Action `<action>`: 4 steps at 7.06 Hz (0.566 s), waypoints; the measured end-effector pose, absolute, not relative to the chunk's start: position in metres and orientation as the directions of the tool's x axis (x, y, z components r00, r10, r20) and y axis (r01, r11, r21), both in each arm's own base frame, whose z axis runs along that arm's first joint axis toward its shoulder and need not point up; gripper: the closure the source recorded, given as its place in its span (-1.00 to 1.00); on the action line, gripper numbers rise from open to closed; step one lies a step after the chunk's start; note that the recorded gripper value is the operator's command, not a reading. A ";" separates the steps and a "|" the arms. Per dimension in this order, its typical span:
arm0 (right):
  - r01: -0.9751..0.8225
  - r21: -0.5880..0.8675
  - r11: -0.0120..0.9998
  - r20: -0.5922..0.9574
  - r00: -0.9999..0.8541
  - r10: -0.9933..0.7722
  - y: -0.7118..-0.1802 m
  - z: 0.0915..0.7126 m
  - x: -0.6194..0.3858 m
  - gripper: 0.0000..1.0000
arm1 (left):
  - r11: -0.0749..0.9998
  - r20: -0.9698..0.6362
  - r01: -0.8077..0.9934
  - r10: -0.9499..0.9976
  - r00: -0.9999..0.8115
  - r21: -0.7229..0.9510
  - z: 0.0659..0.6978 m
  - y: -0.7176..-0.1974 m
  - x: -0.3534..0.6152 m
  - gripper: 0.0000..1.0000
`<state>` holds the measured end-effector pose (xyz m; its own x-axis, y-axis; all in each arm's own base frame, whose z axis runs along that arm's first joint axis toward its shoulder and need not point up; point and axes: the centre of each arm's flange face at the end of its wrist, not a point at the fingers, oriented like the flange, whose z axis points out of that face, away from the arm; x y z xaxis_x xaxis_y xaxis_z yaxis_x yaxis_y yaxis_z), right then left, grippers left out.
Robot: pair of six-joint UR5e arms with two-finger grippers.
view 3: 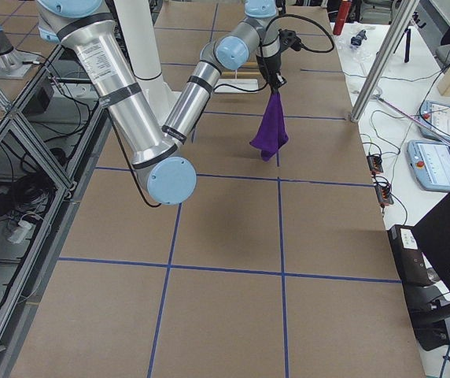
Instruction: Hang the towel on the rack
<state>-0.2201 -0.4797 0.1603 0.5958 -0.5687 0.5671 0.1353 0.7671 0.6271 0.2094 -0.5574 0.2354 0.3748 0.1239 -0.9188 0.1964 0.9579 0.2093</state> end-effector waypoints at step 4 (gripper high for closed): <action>-0.007 0.723 0.691 0.575 0.562 -0.595 -0.422 0.110 -0.298 1.00 | 0.919 -0.921 0.321 -0.311 0.235 -0.228 0.137 -0.527 0.374 -0.29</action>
<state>-0.2985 -0.4218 0.1097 0.5617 -0.5953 0.5746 -0.0070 0.6911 0.7228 0.3745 -0.5270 0.1372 0.2354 -0.3108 -0.9209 0.3211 0.9192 -0.2281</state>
